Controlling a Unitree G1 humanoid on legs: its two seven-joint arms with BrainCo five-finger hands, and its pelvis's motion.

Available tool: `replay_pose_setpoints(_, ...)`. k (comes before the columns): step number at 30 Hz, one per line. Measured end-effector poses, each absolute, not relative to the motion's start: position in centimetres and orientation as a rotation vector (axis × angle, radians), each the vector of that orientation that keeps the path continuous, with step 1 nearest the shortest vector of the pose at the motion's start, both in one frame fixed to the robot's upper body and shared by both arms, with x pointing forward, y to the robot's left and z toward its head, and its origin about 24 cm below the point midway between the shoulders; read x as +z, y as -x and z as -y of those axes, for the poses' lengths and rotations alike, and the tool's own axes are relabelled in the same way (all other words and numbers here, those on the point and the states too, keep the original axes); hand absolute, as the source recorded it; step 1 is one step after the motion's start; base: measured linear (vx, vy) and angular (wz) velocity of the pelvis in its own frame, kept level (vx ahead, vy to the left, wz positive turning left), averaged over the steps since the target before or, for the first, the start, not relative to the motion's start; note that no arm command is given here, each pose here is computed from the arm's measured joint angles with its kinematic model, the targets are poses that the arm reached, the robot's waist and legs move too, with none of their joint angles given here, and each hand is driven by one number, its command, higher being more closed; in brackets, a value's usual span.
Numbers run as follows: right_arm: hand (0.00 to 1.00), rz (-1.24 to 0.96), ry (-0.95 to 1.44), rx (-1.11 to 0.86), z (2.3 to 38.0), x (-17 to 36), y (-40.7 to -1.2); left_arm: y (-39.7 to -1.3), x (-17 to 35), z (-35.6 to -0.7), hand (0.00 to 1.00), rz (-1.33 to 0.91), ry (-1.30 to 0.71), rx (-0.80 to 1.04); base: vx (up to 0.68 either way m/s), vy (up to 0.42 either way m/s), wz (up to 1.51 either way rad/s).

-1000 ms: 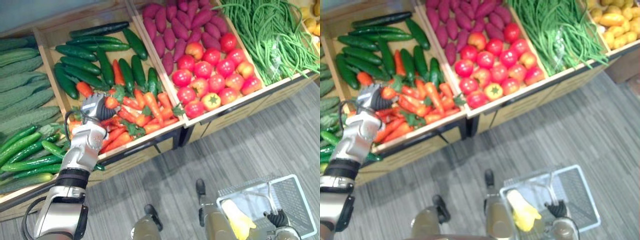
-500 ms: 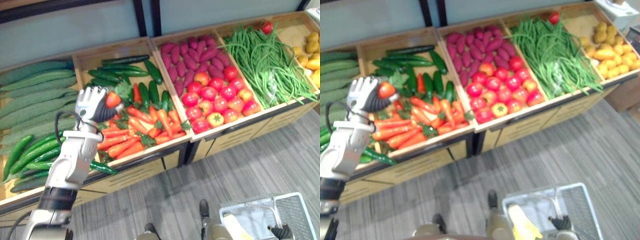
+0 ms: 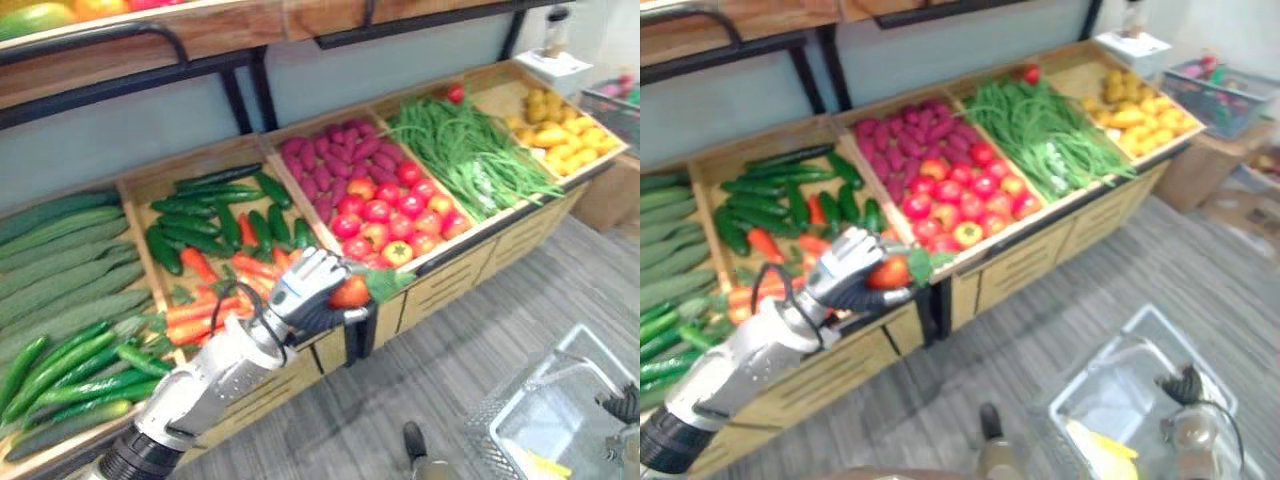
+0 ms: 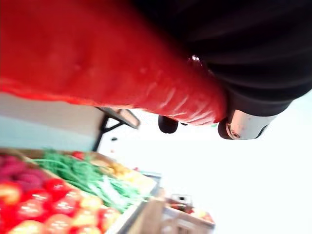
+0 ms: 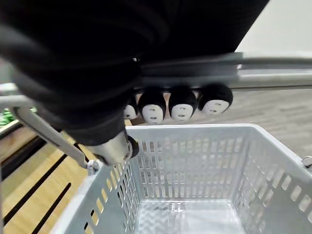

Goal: Pick vegetable in the basket

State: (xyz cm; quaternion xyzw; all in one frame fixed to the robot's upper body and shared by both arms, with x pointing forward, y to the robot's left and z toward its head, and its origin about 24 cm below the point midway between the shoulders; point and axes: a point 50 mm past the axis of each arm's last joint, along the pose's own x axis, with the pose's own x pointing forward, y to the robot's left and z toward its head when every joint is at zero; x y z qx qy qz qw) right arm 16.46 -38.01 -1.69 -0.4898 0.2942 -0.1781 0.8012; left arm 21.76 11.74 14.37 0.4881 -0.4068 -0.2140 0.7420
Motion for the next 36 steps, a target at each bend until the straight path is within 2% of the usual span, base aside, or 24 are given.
replay_pose_setpoints(6,1.0,-0.419,1.238,-0.189,35.5,1.8,-20.1,-20.6,13.9,-7.6,1.0,0.944,-0.919,-0.72,-0.02,0.051,-0.7)
replay_pose_setpoints(8,1.0,-0.294,1.279,-0.088,33.2,2.9,-21.8,-20.5,13.1,-6.1,1.0,0.933,-0.894,-0.844,0.05,0.06,-0.96)
replay_pose_setpoints(14,1.0,-0.133,1.307,0.128,28.5,3.8,-24.5,-19.8,11.5,-3.0,1.0,0.928,-0.863,-1.024,0.07,0.038,-0.69)
replay_pose_setpoints(21,1.0,0.052,1.312,0.373,21.9,4.7,-27.3,-18.4,10.4,-0.2,1.0,0.907,-0.762,-1.154,0.04,0.023,-0.59)
replay_pose_setpoints(29,1.0,0.159,1.257,0.496,18.1,6.0,-28.7,-17.8,8.5,2.9,1.0,0.84,-0.71,-1.217,0.02,-0.012,-0.22)
replay_pose_setpoints(36,1.0,0.24,1.259,0.487,16.7,7.9,-30.1,-17.4,6.8,4.4,1.0,0.794,-0.747,-1.263,0.03,-0.027,-0.07)
